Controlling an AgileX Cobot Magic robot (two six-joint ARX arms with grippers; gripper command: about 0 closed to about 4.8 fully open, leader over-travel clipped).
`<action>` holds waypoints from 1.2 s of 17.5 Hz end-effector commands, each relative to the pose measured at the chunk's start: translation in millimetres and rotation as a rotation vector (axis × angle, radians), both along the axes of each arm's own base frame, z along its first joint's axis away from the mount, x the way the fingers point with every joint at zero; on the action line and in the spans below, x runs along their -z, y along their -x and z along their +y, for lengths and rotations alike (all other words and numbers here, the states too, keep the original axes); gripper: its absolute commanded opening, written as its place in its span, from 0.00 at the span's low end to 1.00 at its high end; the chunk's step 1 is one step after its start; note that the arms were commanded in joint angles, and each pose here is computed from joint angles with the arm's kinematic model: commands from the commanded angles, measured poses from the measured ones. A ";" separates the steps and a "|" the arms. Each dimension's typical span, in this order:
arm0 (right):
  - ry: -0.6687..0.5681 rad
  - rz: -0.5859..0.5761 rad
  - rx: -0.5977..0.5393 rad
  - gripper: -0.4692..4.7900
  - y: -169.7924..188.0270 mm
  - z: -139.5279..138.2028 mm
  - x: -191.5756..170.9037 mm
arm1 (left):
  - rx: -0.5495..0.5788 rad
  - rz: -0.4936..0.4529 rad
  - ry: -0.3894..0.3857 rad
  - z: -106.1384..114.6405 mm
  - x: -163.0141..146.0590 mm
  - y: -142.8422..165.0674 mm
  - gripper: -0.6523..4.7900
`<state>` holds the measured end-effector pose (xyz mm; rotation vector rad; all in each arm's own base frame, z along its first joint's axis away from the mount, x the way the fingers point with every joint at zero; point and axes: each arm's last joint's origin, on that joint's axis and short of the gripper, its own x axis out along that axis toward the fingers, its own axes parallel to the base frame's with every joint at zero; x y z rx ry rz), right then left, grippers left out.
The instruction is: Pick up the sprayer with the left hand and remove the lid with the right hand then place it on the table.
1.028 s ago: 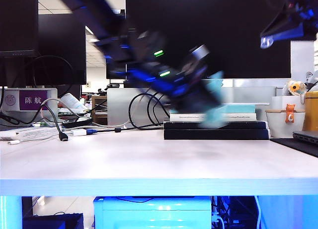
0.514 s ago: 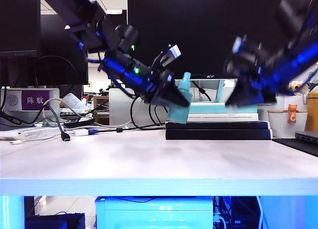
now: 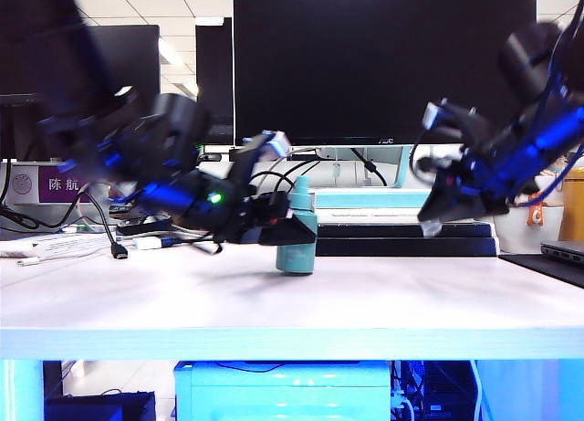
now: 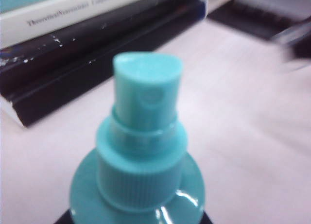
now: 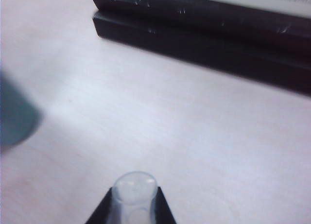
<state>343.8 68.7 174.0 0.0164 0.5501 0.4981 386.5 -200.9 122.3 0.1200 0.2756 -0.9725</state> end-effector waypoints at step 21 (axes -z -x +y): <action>-0.154 -0.140 0.046 0.90 -4.0 2.3 -29.9 | -0.149 -0.094 0.040 18.4 -56.0 20.9 1.00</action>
